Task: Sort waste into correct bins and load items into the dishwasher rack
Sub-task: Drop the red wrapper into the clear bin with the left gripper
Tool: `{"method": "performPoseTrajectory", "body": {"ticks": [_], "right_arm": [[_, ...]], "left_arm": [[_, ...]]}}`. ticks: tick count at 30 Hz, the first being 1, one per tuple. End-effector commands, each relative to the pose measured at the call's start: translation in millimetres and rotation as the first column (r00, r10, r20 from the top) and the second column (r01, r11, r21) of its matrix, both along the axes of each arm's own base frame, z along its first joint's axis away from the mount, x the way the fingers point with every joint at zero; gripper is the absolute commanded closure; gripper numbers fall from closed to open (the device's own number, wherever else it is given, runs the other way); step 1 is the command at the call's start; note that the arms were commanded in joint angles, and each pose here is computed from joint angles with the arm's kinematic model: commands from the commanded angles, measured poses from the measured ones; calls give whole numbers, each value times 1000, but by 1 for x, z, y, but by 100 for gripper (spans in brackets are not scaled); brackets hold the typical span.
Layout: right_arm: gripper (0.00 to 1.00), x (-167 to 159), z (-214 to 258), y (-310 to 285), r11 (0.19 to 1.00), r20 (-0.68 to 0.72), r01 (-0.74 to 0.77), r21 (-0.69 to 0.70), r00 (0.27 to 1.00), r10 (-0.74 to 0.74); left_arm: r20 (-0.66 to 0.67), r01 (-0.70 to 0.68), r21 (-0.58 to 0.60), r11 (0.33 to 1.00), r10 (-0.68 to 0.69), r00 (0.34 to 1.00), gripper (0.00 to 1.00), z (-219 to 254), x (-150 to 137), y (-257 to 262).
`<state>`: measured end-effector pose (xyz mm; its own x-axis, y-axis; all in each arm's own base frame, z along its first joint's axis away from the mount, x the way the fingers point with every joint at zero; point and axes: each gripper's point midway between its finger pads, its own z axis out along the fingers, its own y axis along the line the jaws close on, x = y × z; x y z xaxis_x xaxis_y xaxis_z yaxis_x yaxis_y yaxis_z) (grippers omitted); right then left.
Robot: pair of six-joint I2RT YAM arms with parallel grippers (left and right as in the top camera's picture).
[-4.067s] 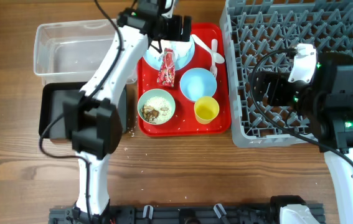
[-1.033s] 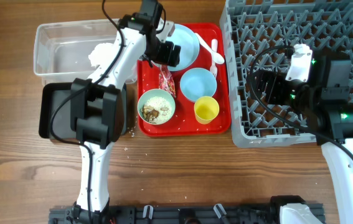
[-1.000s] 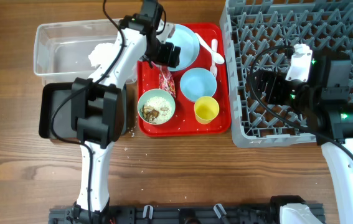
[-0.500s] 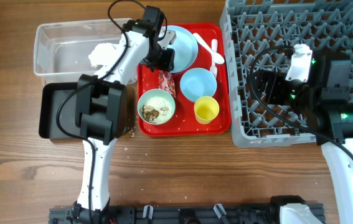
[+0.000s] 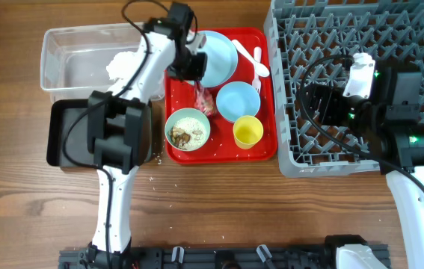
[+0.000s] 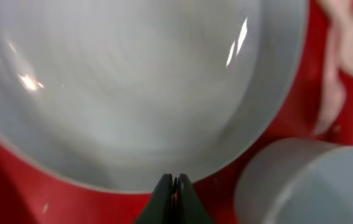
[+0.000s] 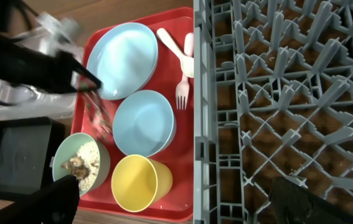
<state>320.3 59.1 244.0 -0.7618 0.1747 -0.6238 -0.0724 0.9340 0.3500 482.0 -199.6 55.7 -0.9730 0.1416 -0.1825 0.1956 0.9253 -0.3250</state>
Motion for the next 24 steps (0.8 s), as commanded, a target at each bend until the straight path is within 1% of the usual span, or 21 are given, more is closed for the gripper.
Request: {"method": "performPoseTrajectory", "body": {"ticks": [1,3,5,6,7,9,11,12,14,15,17,18,20,21,24], "right_arm": [[0,3,7,2,1000,14,-3,18,1000,3],[0,3,7,2,1000,15,-3,18,1000,3],[0,4,6,2,1000,12,-3,18,1000,3],[0,4,5,2,1000,9,-3,18,1000,3],[0,4,5,2,1000,7,-3,18,1000,3],[0,5,4,2,1000,4,0,20,1000,0],[0,5,4,2,1000,2,2,23,1000,-2],[0,5,3,2,1000,0,2,22,1000,-2],[0,5,3,2,1000,-1,2,22,1000,-2],[0,5,3,2,1000,-1,2,22,1000,-2],[0,5,3,2,1000,0,2,22,1000,-2],[0,5,3,2,1000,-1,2,22,1000,-2],[0,5,3,2,1000,0,2,22,1000,-2],[0,5,3,2,1000,0,2,22,1000,-2],[0,6,3,2,1000,3,2,23,1000,-2]], "left_arm": [[222,-124,-145,982,155,963,96,137,29,28],[272,-180,-176,968,224,936,96,166,35,52],[310,-263,-157,952,300,902,96,178,44,93],[313,-330,-133,934,356,881,96,176,48,115],[309,-426,-94,900,433,847,96,168,52,145],[290,-549,-36,835,534,794,96,146,57,192],[257,-583,-16,812,567,783,94,125,60,214],[243,-592,-6,806,576,781,88,115,61,220],[217,-604,11,797,588,779,71,98,63,229],[208,-607,17,795,591,780,55,91,64,231],[202,-607,21,794,592,780,31,79,68,232],[202,-608,21,794,592,780,24,77,70,232],[209,-607,15,794,591,779,19,79,71,232],[214,-605,6,796,590,779,18,85,71,231],[201,-556,-76,828,559,804,18,116,61,210]]}}
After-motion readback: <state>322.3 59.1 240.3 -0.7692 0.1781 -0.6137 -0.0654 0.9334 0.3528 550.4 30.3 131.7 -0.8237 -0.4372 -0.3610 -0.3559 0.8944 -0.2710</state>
